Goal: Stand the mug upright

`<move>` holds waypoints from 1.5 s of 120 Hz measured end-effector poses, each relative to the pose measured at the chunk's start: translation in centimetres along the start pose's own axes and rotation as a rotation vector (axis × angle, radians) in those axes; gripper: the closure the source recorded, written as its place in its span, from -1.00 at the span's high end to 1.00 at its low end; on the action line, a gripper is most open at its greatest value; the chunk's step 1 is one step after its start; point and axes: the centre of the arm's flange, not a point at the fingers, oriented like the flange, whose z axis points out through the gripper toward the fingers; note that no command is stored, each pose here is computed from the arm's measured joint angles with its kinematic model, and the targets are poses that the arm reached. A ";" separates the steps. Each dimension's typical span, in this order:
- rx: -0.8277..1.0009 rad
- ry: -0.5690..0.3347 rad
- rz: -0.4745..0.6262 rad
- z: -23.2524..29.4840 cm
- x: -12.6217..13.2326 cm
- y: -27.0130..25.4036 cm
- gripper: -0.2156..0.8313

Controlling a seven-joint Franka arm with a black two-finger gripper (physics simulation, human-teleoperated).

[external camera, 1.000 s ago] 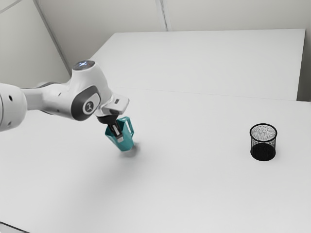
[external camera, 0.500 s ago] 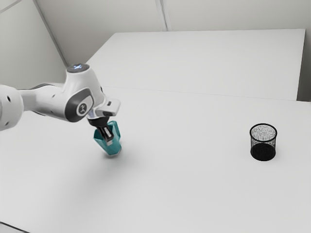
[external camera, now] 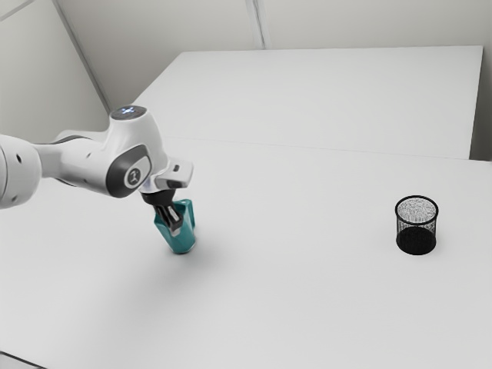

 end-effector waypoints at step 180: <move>-0.060 0.133 -0.115 -17.0 13.3 -5.2 0.57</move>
